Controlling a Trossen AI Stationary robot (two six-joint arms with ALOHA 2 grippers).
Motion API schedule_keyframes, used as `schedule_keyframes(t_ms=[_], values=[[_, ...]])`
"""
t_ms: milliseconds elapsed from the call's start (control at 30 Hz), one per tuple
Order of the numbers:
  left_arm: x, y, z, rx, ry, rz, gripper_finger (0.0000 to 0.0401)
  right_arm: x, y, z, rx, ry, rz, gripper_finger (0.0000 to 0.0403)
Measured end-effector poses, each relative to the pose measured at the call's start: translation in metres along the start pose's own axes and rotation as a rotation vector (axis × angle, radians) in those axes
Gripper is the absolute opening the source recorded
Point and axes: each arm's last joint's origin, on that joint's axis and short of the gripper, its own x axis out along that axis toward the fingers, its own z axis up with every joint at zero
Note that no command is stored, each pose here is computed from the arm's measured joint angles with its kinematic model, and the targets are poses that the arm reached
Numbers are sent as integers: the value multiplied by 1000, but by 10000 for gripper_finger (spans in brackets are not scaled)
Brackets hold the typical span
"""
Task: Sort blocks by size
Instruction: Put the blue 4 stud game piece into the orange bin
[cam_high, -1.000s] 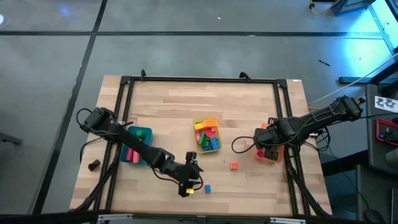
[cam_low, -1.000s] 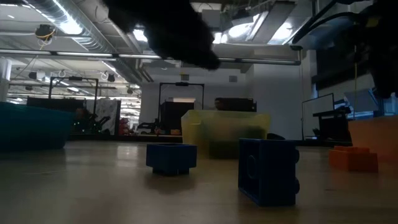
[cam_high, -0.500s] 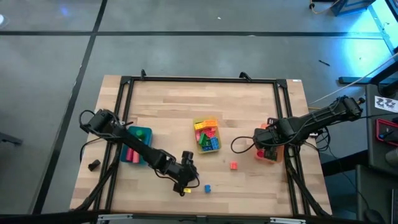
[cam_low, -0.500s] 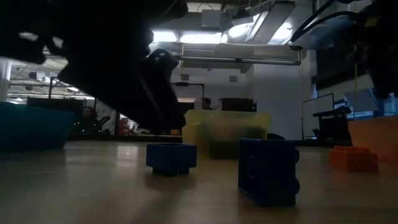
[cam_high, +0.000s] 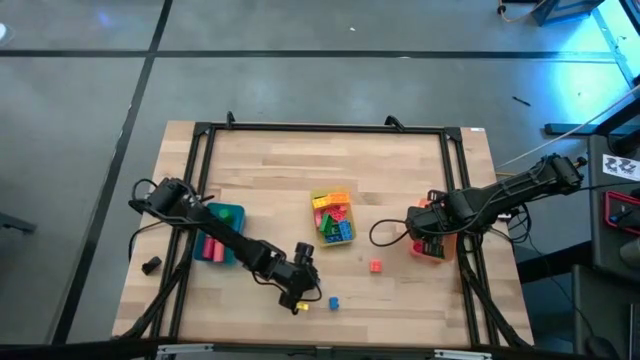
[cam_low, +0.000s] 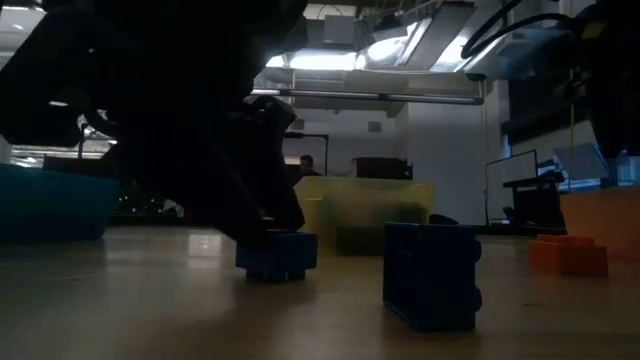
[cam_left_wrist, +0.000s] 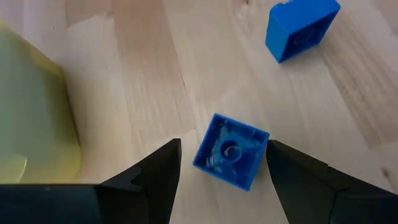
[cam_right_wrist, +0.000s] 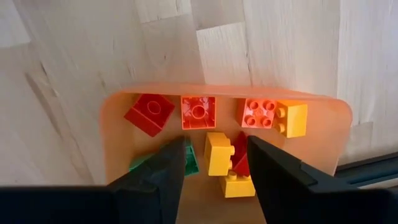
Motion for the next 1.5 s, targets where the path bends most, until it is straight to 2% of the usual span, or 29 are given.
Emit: schedule_keyframes(t_ms=[400,533,633,700,900,1000,1200,1367,1500], values=[[13,0,-4,-20,7,-40,219,0,3,4,4,-34,36,172],[14,0,-4,-58,4,-41,187,-1,6,10,-1,-97,76,172],[14,3,-2,-140,-11,-40,146,-3,11,20,-24,-203,120,172],[14,6,4,-226,-55,-42,123,-6,16,28,-71,-304,157,172],[4,29,28,-509,-237,-62,122,-18,28,49,-329,-580,236,172],[-7,44,41,-611,-334,-121,122,-25,33,55,-470,-689,264,172],[-29,71,62,-679,-521,-247,134,-36,38,65,-663,-877,239,172],[-39,88,72,-694,-643,-281,137,-42,40,70,-772,-994,188,172],[-41,97,74,-695,-693,-298,138,-49,42,73,-811,-1079,162,172]])
